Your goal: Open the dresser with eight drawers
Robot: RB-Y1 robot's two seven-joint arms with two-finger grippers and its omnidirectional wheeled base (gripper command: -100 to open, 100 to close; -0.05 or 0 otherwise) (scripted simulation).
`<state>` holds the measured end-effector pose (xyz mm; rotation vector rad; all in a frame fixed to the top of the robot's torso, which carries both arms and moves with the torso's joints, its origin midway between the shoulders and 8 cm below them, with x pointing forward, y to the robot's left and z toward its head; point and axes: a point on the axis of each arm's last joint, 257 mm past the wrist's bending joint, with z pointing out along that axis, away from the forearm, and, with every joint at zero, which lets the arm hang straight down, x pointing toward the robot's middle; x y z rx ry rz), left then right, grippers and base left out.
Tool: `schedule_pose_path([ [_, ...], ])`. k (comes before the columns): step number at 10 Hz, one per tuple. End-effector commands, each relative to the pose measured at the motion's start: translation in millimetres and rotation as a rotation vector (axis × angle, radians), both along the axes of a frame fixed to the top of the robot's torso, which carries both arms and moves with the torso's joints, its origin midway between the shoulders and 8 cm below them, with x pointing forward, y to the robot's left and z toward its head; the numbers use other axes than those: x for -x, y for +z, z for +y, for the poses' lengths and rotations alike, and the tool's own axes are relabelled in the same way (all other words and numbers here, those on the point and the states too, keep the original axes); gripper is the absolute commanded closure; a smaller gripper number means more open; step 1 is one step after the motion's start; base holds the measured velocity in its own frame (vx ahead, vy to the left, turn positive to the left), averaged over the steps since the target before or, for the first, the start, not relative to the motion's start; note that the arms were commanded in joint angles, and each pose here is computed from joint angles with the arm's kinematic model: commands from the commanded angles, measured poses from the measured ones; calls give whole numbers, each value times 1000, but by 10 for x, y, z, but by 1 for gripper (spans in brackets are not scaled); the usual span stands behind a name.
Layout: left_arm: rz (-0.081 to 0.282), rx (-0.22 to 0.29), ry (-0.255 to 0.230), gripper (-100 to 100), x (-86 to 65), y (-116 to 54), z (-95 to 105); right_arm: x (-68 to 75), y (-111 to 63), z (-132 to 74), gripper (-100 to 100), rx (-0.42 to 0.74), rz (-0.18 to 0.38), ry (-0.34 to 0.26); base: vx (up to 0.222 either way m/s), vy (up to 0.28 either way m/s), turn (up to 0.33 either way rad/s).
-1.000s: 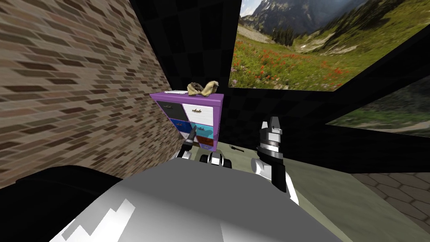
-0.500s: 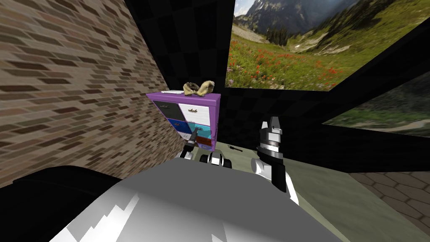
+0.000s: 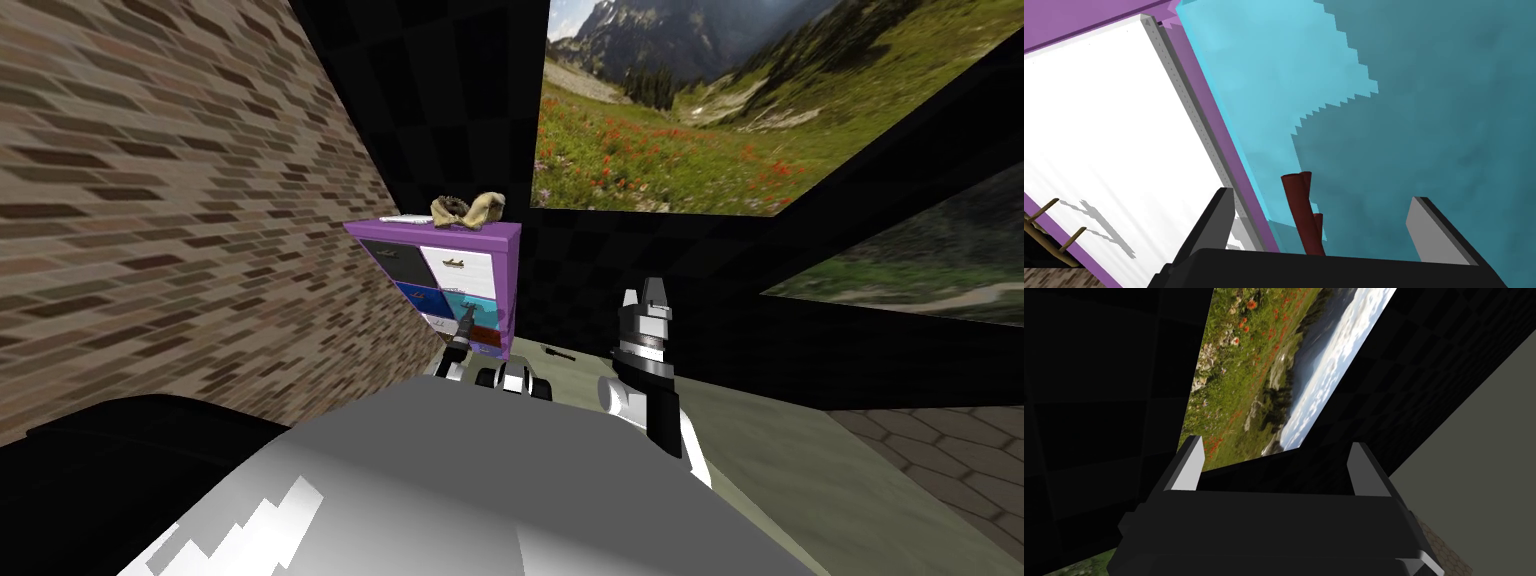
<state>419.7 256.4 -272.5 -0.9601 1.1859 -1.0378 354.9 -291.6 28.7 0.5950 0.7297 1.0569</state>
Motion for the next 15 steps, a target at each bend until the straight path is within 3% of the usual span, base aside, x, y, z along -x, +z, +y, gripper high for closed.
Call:
schedule_pose_path([
  [1,0,-2,4,-100,-33,94,16,0,0,0,0,0,0,0,102,14,-22],
  [2,-2,-1,3,-100,-27,74,7,0,-1,0,0,0,0,0,46,6,-3],
  [3,0,0,0,100,-3,9,2,0,0,0,0,0,0,0,-54,-6,30],
  [5,-13,-1,-3,100,-12,118,-6,0,0,0,0,0,0,0,-58,8,6],
  [13,8,-1,-12,100,117,95,-22,-1,1,1,0,0,0,0,-172,14,13],
  [14,-4,0,-12,-100,106,200,-34,-1,1,1,0,0,0,0,-116,28,-17],
  [15,-4,0,-11,-100,117,255,-29,-1,0,0,0,0,0,0,17,-2,-18],
])
